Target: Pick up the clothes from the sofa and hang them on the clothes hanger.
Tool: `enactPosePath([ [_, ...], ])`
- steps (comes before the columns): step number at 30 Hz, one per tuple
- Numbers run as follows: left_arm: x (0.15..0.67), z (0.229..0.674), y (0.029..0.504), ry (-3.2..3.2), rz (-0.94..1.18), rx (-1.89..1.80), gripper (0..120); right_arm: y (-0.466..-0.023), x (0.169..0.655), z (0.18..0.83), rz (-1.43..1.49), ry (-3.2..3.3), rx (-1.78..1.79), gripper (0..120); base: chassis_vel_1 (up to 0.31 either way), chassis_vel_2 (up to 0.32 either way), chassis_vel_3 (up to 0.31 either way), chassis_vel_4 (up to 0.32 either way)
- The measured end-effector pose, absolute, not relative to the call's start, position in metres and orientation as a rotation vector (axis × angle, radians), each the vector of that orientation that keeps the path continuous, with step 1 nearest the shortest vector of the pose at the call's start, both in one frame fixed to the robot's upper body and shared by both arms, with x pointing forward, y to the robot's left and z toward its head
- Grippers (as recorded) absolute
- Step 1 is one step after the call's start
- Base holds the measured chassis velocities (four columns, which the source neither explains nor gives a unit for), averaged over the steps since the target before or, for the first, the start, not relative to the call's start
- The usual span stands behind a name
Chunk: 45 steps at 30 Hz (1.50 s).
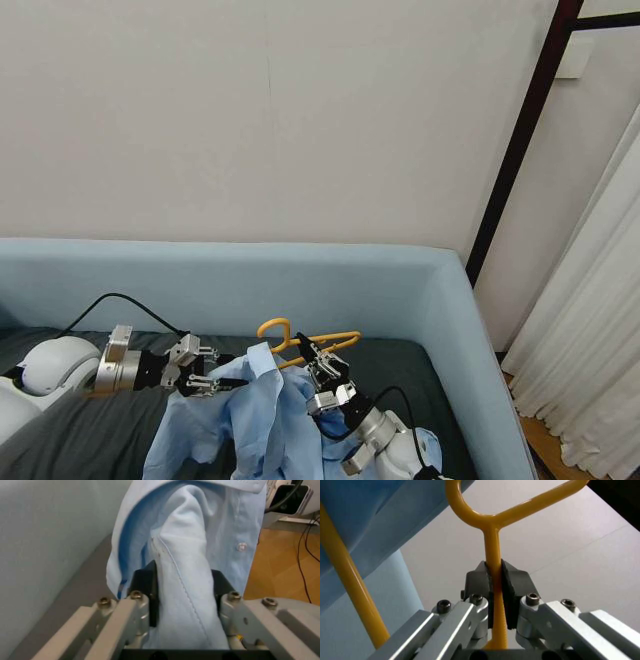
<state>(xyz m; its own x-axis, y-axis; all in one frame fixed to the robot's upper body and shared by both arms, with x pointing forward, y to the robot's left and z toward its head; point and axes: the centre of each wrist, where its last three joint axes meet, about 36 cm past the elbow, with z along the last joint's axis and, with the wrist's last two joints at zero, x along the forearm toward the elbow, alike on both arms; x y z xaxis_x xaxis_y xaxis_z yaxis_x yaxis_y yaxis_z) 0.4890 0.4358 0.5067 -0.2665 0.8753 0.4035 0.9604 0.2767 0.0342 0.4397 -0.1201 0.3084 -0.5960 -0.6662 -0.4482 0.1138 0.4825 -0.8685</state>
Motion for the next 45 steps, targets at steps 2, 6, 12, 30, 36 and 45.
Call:
enactPosePath([
  [2, 0.489, 0.505, 0.435, -2.242, -0.394, -1.677, 22, -0.120, 0.440, 0.308, -1.196, 1.905, -0.459, 5, 0.000, 0.000, 0.000, 0.000],
  [6, 0.489, 0.501, 0.433, -2.235, -0.394, -1.673, 4, -0.119, 0.439, 0.308, -1.194, 1.906, -0.460, 5, 0.000, 0.000, 0.000, 0.000],
  [12, 0.490, 0.501, 0.437, -2.239, -0.399, -1.659, 4, -0.117, 0.435, 0.306, -1.175, 1.929, -0.471, 5, 0.000, 0.000, 0.000, 0.000],
  [30, 0.498, 0.485, 0.472, -2.288, -0.466, -1.563, 2, -0.123, 0.378, 0.320, -0.564, 2.715, -0.767, 61, 0.000, 0.000, 0.000, 0.000],
  [36, 0.501, 0.480, 0.483, -2.293, -0.485, -1.534, 2, -0.130, 0.365, 0.341, -0.393, 3.138, -0.712, 81, 0.000, 0.000, 0.000, 0.000],
  [45, 0.504, 0.479, 0.500, -2.280, -0.537, -1.511, 2, -0.151, 0.402, 0.381, -0.250, 3.789, -0.637, 100, 0.000, 0.000, 0.000, 0.000],
])
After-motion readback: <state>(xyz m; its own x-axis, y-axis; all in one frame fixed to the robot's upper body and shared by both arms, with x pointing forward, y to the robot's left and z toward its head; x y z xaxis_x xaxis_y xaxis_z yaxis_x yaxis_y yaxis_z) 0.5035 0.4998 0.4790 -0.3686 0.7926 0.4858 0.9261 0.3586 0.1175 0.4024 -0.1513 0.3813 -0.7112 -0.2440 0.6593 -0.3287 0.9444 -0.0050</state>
